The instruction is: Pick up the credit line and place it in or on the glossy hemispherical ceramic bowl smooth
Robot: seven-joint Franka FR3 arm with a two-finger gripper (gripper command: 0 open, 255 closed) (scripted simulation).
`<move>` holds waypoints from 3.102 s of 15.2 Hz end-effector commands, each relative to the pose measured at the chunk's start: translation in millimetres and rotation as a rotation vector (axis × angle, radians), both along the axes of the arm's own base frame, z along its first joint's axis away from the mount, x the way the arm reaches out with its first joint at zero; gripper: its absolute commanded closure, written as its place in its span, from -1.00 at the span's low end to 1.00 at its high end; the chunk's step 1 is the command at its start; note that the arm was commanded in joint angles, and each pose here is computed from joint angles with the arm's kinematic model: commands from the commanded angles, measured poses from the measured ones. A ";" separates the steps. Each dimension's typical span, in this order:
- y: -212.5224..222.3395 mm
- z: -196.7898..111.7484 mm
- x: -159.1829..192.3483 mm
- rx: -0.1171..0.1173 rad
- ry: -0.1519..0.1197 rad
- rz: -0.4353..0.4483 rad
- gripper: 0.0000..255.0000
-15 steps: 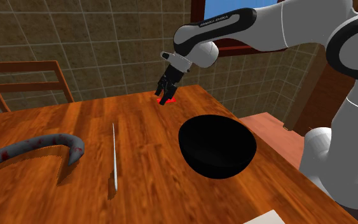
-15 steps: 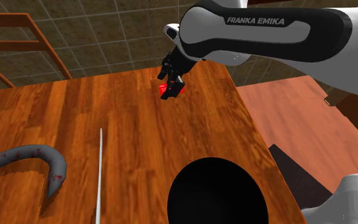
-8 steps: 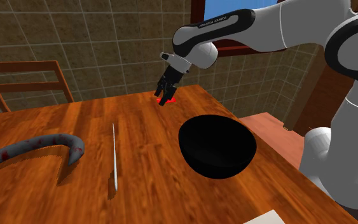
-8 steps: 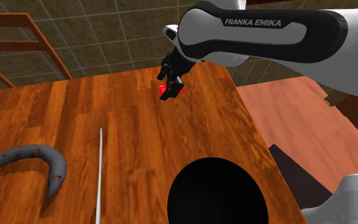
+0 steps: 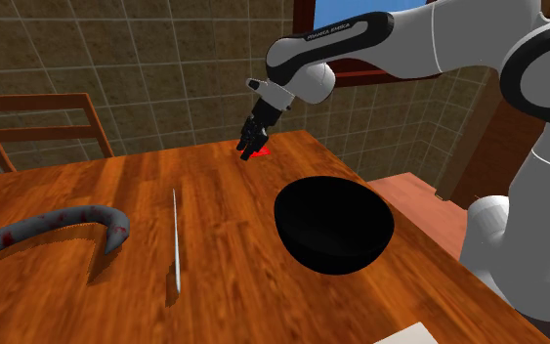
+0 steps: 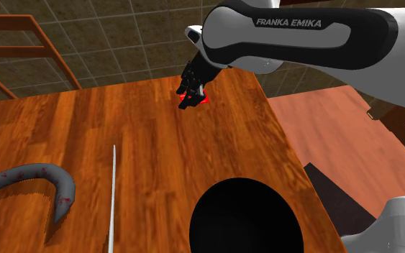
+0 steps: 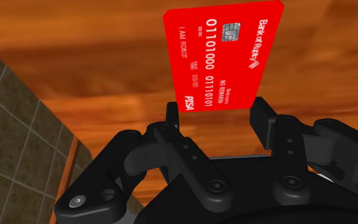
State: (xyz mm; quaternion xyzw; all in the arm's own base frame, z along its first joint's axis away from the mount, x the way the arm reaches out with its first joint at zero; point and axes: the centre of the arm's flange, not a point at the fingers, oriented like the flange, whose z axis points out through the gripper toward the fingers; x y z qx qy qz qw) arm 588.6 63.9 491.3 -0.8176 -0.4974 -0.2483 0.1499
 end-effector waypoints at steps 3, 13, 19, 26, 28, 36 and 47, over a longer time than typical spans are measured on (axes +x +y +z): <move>1.2 -0.2 -0.2 -0.002 0.009 0.004 1.00; 1.2 52.6 -0.2 -0.002 0.009 0.004 1.00; 1.2 84.3 -0.2 -0.002 0.009 0.004 1.00; 1.2 121.3 -0.2 -0.002 0.009 0.004 1.00; 1.2 131.8 -0.2 -0.002 0.009 0.004 1.00; 6.5 166.0 -12.3 -0.002 0.009 0.004 1.00; 64.9 170.1 -145.2 -0.002 0.009 0.004 1.00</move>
